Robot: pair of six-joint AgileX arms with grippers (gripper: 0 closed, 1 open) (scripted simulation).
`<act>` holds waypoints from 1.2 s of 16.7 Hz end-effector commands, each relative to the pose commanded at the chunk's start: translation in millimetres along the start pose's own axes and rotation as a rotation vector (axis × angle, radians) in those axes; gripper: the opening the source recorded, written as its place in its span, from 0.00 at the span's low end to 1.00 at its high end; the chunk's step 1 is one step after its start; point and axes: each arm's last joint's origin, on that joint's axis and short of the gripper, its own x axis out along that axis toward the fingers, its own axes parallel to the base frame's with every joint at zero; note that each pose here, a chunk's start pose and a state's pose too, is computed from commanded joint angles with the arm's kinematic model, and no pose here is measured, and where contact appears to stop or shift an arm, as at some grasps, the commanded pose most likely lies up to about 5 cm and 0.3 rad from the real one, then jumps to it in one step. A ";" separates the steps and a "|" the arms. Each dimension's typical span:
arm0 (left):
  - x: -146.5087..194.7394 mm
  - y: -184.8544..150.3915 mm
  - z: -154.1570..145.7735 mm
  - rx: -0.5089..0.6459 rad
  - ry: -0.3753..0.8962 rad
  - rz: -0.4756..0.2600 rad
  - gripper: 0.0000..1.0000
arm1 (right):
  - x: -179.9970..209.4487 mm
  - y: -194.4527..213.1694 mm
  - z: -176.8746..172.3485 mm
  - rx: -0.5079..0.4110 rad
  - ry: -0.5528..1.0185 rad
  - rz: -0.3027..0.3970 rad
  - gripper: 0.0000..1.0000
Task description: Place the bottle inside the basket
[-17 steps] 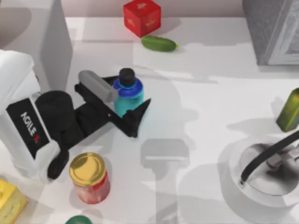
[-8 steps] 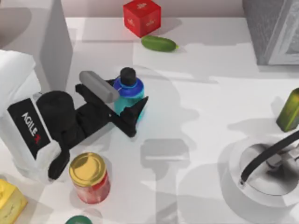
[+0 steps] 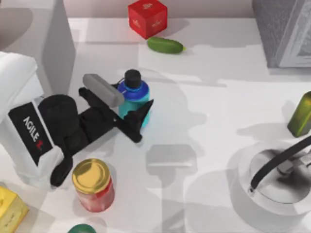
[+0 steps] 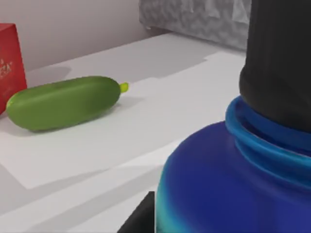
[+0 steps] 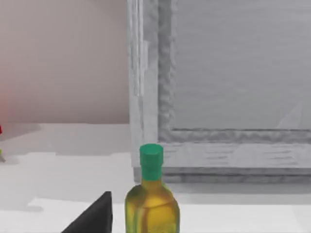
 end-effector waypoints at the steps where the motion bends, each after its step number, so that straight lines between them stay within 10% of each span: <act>1: 0.0 0.0 0.0 0.000 0.000 0.000 0.00 | 0.0 0.0 0.0 0.000 0.000 0.000 1.00; 11: -0.8 1.0 1.3 0.002 0.003 -0.006 0.00 | 0.0 0.0 0.0 0.000 0.000 0.000 1.00; 20: -36.9 35.6 64.2 0.004 0.106 -0.278 0.00 | 0.0 0.0 0.0 0.000 0.000 0.000 1.00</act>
